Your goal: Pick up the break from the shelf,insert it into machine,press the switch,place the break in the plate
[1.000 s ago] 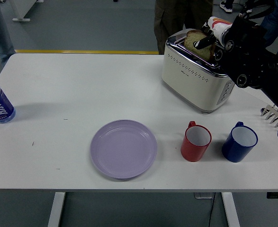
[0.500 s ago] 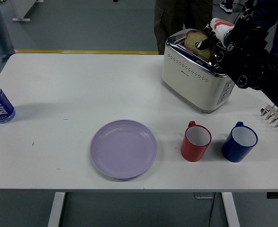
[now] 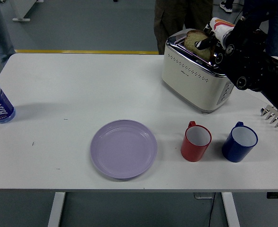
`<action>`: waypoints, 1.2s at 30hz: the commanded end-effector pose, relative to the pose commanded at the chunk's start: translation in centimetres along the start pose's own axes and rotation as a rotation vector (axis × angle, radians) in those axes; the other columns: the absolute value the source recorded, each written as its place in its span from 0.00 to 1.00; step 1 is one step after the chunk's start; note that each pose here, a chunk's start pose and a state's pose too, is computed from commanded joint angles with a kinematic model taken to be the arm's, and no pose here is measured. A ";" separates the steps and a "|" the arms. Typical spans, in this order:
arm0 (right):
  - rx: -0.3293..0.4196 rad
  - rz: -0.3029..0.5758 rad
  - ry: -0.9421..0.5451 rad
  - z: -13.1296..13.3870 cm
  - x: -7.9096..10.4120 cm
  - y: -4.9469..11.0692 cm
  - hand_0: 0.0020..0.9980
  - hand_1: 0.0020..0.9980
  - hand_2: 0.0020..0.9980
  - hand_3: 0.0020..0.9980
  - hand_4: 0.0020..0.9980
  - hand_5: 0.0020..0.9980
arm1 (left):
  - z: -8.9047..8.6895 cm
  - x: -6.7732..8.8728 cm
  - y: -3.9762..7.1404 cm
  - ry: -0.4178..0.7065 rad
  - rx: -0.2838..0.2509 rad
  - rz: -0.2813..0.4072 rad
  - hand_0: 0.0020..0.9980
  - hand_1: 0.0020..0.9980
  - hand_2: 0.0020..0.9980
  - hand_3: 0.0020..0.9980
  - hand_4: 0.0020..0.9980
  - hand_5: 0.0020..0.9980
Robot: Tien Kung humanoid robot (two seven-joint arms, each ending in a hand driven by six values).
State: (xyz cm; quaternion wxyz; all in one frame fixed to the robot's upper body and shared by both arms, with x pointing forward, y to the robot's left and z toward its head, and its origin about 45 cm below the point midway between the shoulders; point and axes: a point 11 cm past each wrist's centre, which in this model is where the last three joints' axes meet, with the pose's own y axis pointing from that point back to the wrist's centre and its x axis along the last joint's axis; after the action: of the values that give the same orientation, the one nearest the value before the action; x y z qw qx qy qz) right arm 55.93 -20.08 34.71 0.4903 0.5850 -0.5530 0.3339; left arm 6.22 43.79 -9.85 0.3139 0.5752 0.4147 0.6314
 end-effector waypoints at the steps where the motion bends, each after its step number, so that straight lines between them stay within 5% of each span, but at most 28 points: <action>1: 0.001 0.003 0.001 0.0 0.0 0.0 0.24 0.32 0.50 0.57 0.65 0.32 | 0.0 0.0 0.0 -0.001 0.001 0.000 0.64 0.48 0.45 0.56 0.37 0.82; 21: 0.017 0.020 0.019 0.0 -0.3 0.0 0.09 0.16 0.41 0.47 0.51 0.16 | -0.3 0.0 -0.1 -0.006 0.008 0.002 0.64 0.48 0.45 0.56 0.37 0.82; 36: 0.051 0.064 -0.009 -0.9 0.5 0.2 0.02 0.09 0.34 0.42 0.50 0.18 | -0.2 0.1 -0.1 -0.002 0.006 0.000 0.64 0.48 0.45 0.56 0.37 0.82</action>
State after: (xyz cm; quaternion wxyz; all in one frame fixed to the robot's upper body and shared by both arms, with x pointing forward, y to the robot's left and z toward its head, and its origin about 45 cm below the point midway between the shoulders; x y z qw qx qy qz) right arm 55.98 -19.37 35.50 0.4619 0.5809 -0.5648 0.3608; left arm 5.99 43.83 -9.86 0.3125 0.5767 0.4160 0.6298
